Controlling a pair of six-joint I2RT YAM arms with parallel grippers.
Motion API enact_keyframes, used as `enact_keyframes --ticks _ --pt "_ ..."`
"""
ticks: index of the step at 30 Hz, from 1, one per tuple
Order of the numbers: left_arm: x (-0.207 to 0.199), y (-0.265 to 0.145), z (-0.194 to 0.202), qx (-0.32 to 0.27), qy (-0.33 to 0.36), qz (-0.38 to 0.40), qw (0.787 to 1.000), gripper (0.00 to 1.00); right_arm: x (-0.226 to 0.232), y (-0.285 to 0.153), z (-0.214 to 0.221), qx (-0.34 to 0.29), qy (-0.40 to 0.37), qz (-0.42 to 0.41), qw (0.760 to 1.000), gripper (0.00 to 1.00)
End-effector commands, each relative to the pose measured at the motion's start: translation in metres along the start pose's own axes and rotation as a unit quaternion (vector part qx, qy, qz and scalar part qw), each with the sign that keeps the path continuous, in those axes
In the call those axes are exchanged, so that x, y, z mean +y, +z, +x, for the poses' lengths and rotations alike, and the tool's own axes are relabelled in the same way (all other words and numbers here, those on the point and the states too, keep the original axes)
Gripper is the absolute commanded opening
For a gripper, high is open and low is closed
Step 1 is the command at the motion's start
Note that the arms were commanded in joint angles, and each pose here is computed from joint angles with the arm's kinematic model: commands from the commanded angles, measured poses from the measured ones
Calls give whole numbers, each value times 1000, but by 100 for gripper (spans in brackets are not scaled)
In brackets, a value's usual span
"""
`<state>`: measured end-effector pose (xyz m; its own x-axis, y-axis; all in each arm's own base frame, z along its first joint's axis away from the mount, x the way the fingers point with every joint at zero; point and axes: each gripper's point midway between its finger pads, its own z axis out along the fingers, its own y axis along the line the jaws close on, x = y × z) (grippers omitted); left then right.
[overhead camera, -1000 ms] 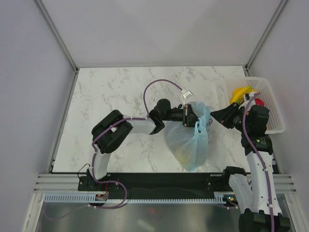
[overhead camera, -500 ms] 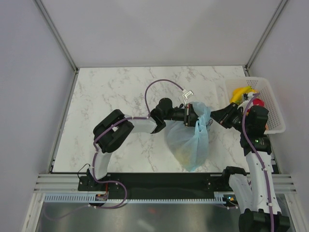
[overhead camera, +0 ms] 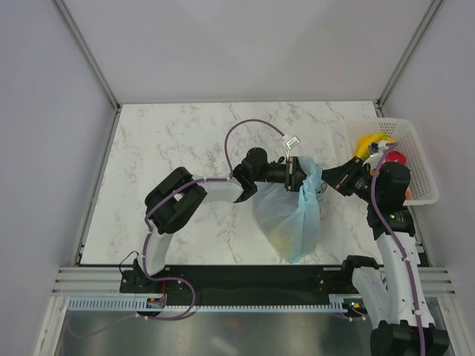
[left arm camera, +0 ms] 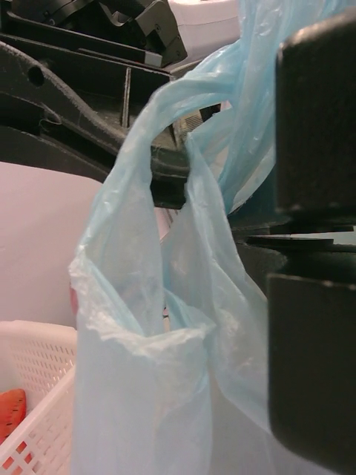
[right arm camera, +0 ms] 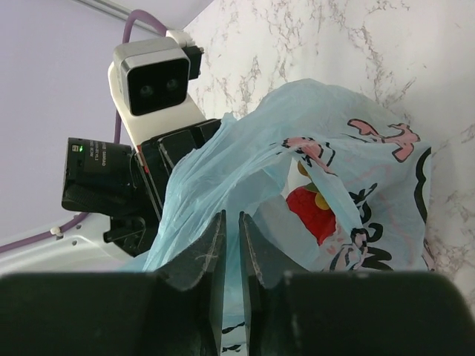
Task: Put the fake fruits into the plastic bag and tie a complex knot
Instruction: Tie the plastic bag at the center of the board.
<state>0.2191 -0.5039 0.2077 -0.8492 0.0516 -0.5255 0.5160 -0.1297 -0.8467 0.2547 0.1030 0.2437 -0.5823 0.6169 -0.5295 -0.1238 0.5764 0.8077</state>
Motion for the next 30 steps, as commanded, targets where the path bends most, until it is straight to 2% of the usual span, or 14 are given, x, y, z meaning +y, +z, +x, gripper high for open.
enact_keyframes --ticks 1,11,16,30 --pt "-3 7 -5 4 20 13 1000 2 11 3 -5 -13 -13 -21 1000 19" --pt "-3 12 -2 8 17 16 1000 2 17 9 -15 -19 -20 -22 999 18" --pt "-3 12 -1 9 16 15 1000 2 6 4 -16 -29 -34 15 999 23" --pt "-2 10 -1 8 16 17 1000 2 -4 -13 -29 -65 -74 81 992 27"
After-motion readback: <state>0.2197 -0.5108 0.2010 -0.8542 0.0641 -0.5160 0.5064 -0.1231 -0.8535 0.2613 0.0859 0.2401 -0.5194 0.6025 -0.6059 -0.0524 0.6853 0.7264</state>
